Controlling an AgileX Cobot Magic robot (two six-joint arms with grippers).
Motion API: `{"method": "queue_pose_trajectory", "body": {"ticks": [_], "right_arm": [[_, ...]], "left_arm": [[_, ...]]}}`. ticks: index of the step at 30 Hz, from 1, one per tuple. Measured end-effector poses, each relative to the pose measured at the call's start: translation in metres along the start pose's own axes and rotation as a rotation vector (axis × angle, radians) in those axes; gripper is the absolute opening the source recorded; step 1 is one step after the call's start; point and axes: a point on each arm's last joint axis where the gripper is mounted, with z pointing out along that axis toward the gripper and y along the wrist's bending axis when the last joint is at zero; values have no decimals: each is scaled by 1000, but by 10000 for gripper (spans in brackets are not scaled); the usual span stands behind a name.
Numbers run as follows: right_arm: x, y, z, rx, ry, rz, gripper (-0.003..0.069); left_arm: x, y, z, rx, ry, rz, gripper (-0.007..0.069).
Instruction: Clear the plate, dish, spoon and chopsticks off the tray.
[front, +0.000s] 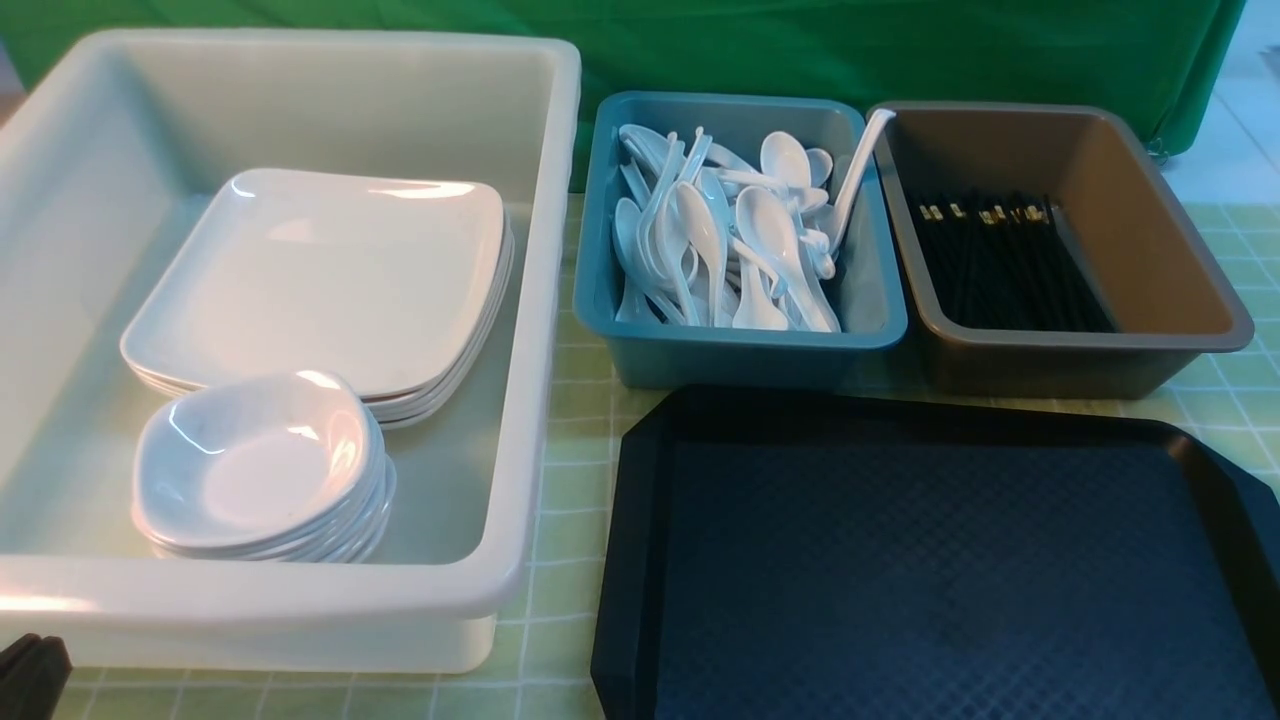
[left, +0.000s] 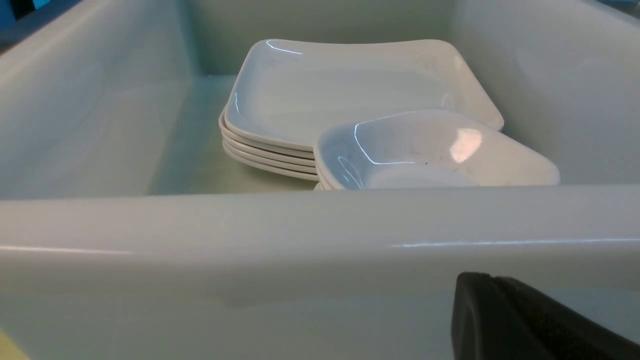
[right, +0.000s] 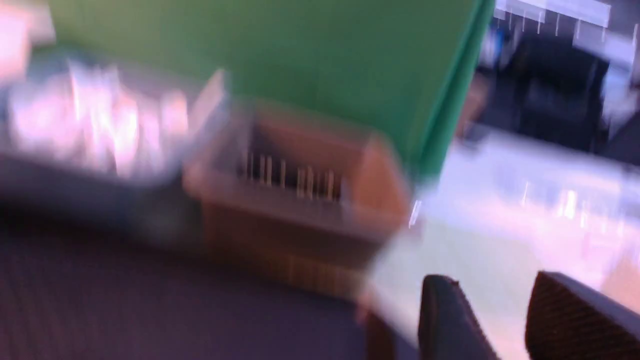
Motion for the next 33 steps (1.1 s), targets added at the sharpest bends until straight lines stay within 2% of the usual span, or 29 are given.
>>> {"method": "queue_pose_trajectory", "body": {"ticks": [4, 33], "right_arm": [[18, 3, 0, -16, 147, -25, 240], [18, 3, 0, -12, 145, 37, 242]], "left_arm": [[0, 0, 0, 0, 0, 1, -12], [0, 0, 0, 0, 0, 5, -6]]}}
